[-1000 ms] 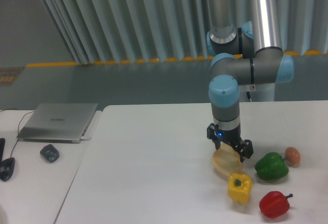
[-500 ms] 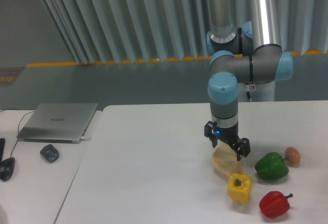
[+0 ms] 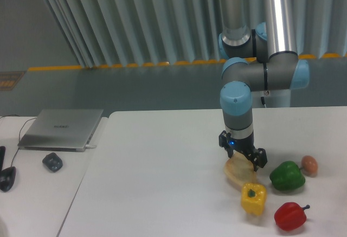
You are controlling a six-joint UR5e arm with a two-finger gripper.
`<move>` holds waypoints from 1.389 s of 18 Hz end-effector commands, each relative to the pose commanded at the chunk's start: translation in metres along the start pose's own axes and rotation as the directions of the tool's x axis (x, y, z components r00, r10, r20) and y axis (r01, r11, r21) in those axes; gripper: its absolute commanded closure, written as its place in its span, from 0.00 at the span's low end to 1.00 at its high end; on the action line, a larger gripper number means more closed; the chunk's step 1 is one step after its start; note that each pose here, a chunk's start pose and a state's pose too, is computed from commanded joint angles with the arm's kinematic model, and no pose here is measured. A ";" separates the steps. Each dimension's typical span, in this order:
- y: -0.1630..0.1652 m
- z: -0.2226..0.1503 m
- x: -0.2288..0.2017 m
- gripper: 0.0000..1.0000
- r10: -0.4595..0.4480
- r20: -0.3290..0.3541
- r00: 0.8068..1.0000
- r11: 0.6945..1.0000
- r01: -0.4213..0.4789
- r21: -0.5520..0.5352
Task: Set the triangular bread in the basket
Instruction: 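Close the gripper on the bread slice's edge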
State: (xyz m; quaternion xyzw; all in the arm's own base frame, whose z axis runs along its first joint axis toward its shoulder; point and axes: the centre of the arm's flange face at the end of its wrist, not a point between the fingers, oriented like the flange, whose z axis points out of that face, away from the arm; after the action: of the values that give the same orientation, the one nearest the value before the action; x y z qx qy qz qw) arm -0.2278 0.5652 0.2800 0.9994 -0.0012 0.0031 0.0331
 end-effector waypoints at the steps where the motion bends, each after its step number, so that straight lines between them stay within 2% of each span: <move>1: -0.001 0.001 0.001 0.00 0.000 -0.001 1.000 1.000 0.000 -0.001; 15: -0.007 0.013 -0.004 0.01 0.005 0.004 1.000 1.000 -0.005 -0.025; 16: -0.007 0.014 -0.003 0.15 0.006 0.003 1.000 1.000 -0.005 -0.028; 18: -0.008 0.020 -0.002 0.55 0.007 0.000 1.000 0.999 -0.007 -0.039; 20: -0.009 0.018 0.001 0.79 0.015 0.001 1.000 0.999 -0.015 -0.035; 22: -0.009 0.013 0.000 0.86 0.015 0.003 1.000 0.999 -0.015 -0.035; 25: -0.010 0.003 -0.001 0.86 0.014 0.011 1.000 1.000 -0.014 -0.022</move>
State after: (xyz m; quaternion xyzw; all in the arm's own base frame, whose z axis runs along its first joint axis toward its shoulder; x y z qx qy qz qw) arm -0.2290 0.5746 0.2765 0.9990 -0.0086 -0.0024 0.0443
